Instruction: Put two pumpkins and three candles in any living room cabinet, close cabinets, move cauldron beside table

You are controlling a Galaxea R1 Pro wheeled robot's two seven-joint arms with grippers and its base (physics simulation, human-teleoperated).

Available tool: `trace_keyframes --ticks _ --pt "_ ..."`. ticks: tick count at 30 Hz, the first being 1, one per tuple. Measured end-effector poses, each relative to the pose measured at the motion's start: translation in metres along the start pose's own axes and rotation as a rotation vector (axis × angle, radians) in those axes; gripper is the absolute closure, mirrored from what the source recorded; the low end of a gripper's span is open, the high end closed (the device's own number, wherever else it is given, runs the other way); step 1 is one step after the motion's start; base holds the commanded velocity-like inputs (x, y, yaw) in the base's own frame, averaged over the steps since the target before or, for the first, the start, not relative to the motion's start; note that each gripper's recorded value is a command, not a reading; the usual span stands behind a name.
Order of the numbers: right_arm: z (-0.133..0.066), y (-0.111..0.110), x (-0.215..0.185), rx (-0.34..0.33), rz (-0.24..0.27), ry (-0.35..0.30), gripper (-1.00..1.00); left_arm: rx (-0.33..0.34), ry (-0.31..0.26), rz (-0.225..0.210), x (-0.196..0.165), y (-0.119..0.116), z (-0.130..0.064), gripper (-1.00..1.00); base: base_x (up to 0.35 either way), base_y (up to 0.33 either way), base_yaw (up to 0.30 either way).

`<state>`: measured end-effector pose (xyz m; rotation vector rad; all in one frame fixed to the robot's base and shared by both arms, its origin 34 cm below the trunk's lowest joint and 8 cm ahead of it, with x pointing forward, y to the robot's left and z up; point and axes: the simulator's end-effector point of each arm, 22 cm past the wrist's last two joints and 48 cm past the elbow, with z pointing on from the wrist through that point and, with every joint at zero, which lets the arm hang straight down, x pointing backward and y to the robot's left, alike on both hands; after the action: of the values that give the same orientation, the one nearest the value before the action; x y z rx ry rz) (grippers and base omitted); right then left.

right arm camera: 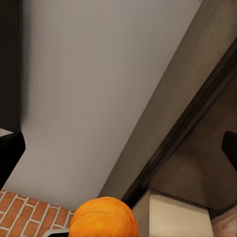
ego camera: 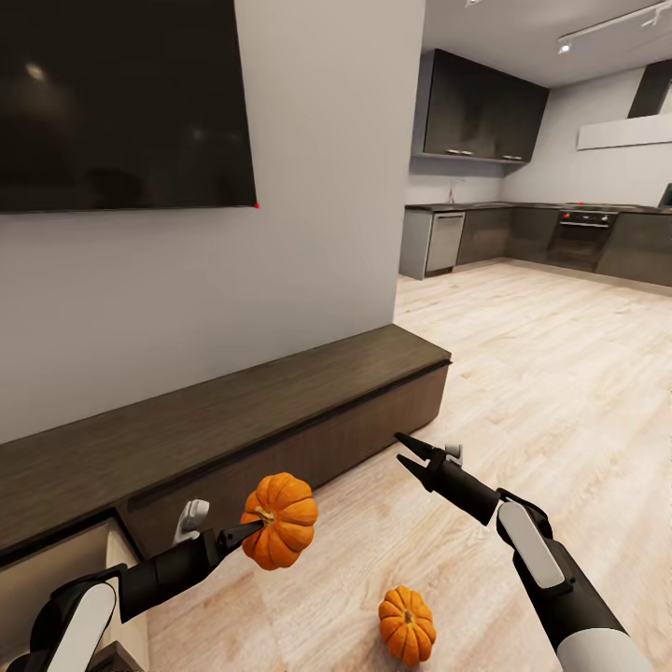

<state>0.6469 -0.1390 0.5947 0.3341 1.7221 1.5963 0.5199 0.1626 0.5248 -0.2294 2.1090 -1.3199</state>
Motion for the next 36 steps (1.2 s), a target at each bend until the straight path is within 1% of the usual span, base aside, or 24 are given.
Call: trace_keyframes --ticks 13,15,17,18,19,22,23,27,28,30,33,36 --pt "0.0 -0.001 -0.001 0.004 -0.003 -0.003 -1.0 0.003 -0.001 -0.002 0.0 -0.001 0.0 1.0 -0.002 -0.002 0.0" --pt "0.0 -0.002 -0.001 0.009 -0.004 -0.003 -1.0 0.004 -0.002 -0.002 0.0 -0.001 0.0 1.0 0.0 0.0 0.0" --pt "0.0 -0.008 0.002 0.031 0.004 0.002 -1.0 0.004 -0.002 -0.002 0.0 -0.001 0.0 1.0 0.0 0.0 0.0" --pt "-0.001 -0.02 0.004 0.066 0.017 0.005 -1.0 0.004 -0.001 -0.002 0.0 -0.001 0.0 1.0 0.0 0.0 0.0" --pt "-0.004 -0.036 0.008 0.116 0.037 0.009 -1.0 0.004 -0.001 -0.002 0.0 -0.001 0.0 1.0 0.0 0.0 0.0" --pt "-0.018 -0.09 0.024 0.288 0.101 0.026 -1.0 0.005 -0.001 -0.003 0.0 -0.001 0.0 1.0 0.0 0.0 0.0" --pt "-0.02 -0.099 0.026 0.318 0.111 0.029 -1.0 0.005 -0.002 -0.002 0.0 -0.001 0.0 1.0 0.0 0.0 0.0" --pt "-0.044 -0.155 0.038 0.549 0.133 0.037 -1.0 0.008 -0.002 -0.002 -0.001 -0.002 0.0 1.0 0.0 0.0 0.0" --pt "-0.048 -0.161 0.038 0.574 0.132 0.033 -1.0 0.008 -0.002 -0.002 -0.001 -0.002 0.0 1.0 0.0 0.0 0.0" --pt "-0.058 -0.177 0.036 0.655 0.121 0.012 -1.0 0.009 -0.002 -0.002 -0.001 -0.002 0.0 1.0 0.0 0.0 0.0" --pt "-0.065 -0.188 0.029 0.704 0.103 -0.024 -1.0 0.014 -0.002 -0.004 0.0 -0.004 0.0 1.0 0.0 0.0 0.0" --pt "-0.07 -0.192 0.022 0.726 0.084 -0.055 -1.0 0.018 0.002 -0.003 0.001 -0.005 0.001 1.0 0.0 0.0 0.0"
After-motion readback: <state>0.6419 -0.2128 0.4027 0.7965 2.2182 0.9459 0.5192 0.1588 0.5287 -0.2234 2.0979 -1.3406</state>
